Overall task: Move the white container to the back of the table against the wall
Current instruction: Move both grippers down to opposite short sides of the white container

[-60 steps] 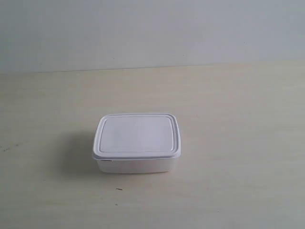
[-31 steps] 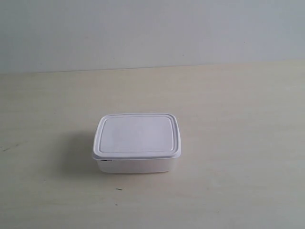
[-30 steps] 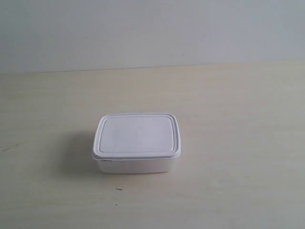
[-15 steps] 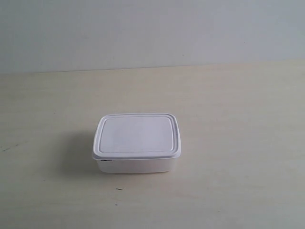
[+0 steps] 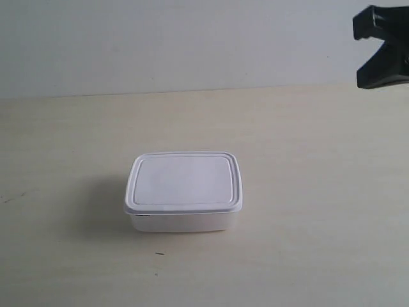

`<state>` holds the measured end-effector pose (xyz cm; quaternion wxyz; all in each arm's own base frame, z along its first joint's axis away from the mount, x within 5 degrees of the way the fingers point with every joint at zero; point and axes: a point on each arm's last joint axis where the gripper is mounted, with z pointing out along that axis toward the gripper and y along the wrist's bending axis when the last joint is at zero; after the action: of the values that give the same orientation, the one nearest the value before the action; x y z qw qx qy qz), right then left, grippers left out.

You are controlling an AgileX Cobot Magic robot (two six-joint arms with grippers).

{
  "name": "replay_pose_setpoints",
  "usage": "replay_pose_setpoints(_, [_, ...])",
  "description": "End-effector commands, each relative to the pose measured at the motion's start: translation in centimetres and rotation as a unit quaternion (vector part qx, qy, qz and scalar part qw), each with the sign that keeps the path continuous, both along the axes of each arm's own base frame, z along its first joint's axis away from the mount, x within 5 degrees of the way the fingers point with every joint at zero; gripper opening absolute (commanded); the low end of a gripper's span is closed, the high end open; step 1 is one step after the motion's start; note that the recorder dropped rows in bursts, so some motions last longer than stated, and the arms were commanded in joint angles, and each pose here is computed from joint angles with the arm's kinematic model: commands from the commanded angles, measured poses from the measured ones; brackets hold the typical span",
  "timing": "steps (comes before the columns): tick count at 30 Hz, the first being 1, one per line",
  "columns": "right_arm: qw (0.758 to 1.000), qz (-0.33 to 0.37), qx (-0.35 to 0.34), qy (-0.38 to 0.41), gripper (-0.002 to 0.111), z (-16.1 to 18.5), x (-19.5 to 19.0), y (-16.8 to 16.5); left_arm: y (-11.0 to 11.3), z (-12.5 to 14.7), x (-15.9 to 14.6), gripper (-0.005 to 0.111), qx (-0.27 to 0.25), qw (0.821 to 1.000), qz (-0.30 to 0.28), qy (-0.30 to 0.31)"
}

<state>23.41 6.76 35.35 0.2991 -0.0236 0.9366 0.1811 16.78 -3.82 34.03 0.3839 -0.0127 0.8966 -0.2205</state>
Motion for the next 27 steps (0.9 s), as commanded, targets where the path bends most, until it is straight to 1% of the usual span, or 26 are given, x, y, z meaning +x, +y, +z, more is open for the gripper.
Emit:
replay_pose_setpoints(1, [0.999, 0.043, 0.008, 0.012, 0.0, 0.8, 1.2, 2.1, -0.5, 0.2, -0.1, 0.0, -0.007, 1.0, -0.017, 0.003])
replay_pose_setpoints(5, [0.993, 0.112, -0.007, 0.044, 0.0, -0.4, 0.9, 5.2, -1.3, 0.0, -0.3, 0.0, -0.011, 0.999, -0.041, 0.009])
replay_pose_setpoints(9, [0.982, 0.173, -0.019, 0.07, 0.0, -1.9, 0.2, 8.6, -2.3, -1.2, -0.9, 0.0, -0.018, 0.997, -0.067, 0.037])
replay_pose_setpoints(13, [0.976, 0.199, -0.021, 0.088, 0.0, -2.9, -0.4, 10.9, -3.1, -3.2, -1.6, 0.0, -0.029, 0.993, -0.076, 0.081])
replay_pose_setpoints(16, [0.969, 0.221, -0.035, 0.106, 0.0, -4.2, -1.4, 11.7, -3.6, -4.6, -2.1, 0.0, -0.036, 0.99, -0.081, 0.108])
replay_pose_setpoints(19, [0.965, 0.225, -0.044, 0.128, 0.0, -6.3, -2.4, 12.1, -4.0, -5.8, -2.4, 0.0, -0.042, 0.989, -0.076, 0.121])
replay_pose_setpoints(24, [0.968, 0.206, -0.044, 0.139, 0.0, -10.5, -3.6, 12.0, -4.3, -7.9, -2.8, 0.0, -0.057, 0.987, -0.054, 0.137])
replay_pose_setpoints(27, [0.971, 0.182, -0.026, 0.153, 0.0, -12.4, -4.3, 11.8, -4.5, -9.5, -3.0, 0.0, -0.065, 0.987, -0.039, 0.142])
